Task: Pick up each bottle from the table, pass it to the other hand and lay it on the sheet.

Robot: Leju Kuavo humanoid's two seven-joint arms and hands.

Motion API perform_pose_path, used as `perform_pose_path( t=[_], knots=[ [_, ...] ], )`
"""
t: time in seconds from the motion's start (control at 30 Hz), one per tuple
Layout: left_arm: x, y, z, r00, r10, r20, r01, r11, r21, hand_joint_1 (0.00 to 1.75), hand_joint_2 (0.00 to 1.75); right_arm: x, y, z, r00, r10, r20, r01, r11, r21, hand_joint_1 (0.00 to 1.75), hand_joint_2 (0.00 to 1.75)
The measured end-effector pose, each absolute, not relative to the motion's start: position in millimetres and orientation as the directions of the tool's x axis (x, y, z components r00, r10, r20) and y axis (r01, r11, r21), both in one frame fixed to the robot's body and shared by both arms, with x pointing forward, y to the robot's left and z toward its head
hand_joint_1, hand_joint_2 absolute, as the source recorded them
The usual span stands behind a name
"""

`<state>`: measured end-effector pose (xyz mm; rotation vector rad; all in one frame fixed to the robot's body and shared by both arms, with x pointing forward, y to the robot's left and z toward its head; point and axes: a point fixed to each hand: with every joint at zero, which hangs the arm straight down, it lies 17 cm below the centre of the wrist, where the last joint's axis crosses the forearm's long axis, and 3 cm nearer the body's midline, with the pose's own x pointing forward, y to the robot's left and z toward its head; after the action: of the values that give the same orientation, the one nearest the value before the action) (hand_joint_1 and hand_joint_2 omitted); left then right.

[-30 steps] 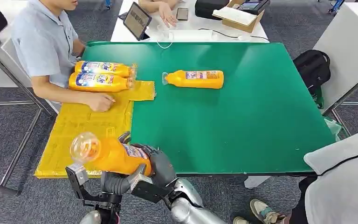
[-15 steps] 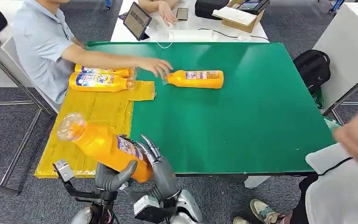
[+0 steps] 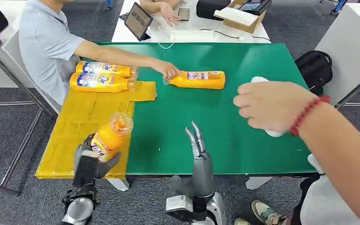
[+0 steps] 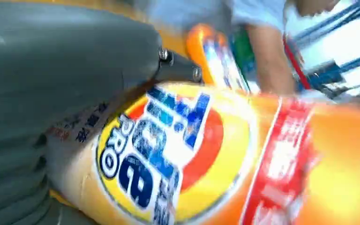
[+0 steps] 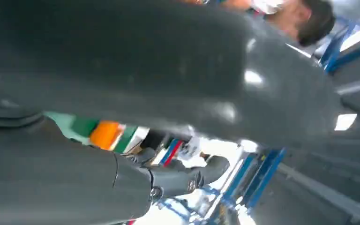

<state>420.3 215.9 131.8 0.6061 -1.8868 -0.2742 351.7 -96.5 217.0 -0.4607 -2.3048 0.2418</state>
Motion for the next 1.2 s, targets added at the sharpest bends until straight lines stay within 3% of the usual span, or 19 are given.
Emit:
perform_pose_path(
  t=[0.07,0.17,0.23,0.27,0.4,0.43,0.47,0.5,0.53,0.67,0.83,0.93,1.03,1.2],
  knots=[
    [439.2,218.9,120.8,-0.249,-0.653,0.715,-0.283,0.755,0.591,1.75,1.75,353.1,-101.7,212.9,-0.633,0.381,0.674,0.254,0.924,-0.285,0.0,0.0],
    [487.3,220.6,85.4,-0.162,-0.855,0.493,-0.186,0.517,0.836,1.75,1.75,361.5,-98.9,203.5,-0.611,0.335,0.717,0.225,0.942,-0.249,0.0,0.0],
    [506.4,228.1,64.8,-0.114,-0.906,0.408,-0.105,0.42,0.902,1.68,1.75,363.1,-94.8,196.8,-0.599,0.318,0.735,0.205,0.948,-0.243,0.0,0.0],
    [515.4,231.6,57.1,-0.089,-0.922,0.376,-0.064,0.382,0.922,1.45,1.75,363.5,-91.9,193.4,-0.594,0.311,0.742,0.193,0.95,-0.244,0.0,0.0],
    [532.7,237.3,37.9,-0.047,-0.954,0.296,0.052,0.293,0.955,1.45,1.75,365.2,-81.7,185.4,-0.586,0.288,0.758,0.152,0.957,-0.246,0.0,0.0],
    [535.2,239.1,35.6,-0.04,-0.957,0.288,0.067,0.285,0.956,1.19,1.75,365.4,-80.1,183.1,-0.582,0.284,0.762,0.144,0.958,-0.247,0.0,0.0],
    [537.4,240.6,34.1,-0.036,-0.96,0.279,0.078,0.275,0.958,0.68,1.75,365.4,-78.5,181.2,-0.58,0.282,0.764,0.138,0.959,-0.249,0.0,0.0],
    [538.7,241.8,33.0,-0.034,-0.962,0.272,0.085,0.269,0.959,0.44,1.75,365.2,-77.3,179.7,-0.578,0.282,0.766,0.134,0.959,-0.251,0.0,0.0],
    [539.2,242.9,31.1,-0.031,-0.964,0.264,0.092,0.26,0.961,0.0,1.75,365.3,-76.7,178.0,-0.575,0.282,0.768,0.132,0.958,-0.253,0.0,0.0],
    [538.5,236.7,23.5,-0.071,-0.965,0.254,0.143,0.242,0.96,0.0,1.75,366.3,-75.7,168.7,-0.554,0.269,0.788,0.115,0.962,-0.248,0.0,0.0],
    [525.6,204.8,14.8,-0.143,-0.84,0.524,0.298,0.469,0.832,0.0,1.75,367.1,-76.4,158.9,-0.527,0.253,0.811,0.105,0.967,-0.234,0.0,0.0],
    [513.5,181.6,28.2,-0.162,-0.641,0.75,0.358,0.67,0.65,0.0,1.75,368.5,-74.4,157.2,-0.52,0.24,0.819,0.097,0.97,-0.223,0.0,0.0],
    [503.8,182.2,62.1,-0.193,-0.444,0.875,0.178,0.861,0.476,0.0,1.75,369.8,-78.4,152.8,-0.511,0.258,0.82,0.114,0.966,-0.233,0.0,0.0],
    [473.7,175.3,83.2,-0.211,-0.304,0.929,0.084,0.941,0.327,0.0,1.75,372.9,-87.4,148.1,-0.528,0.344,0.777,0.14,0.937,-0.32,0.0,0.0]
  ],
)
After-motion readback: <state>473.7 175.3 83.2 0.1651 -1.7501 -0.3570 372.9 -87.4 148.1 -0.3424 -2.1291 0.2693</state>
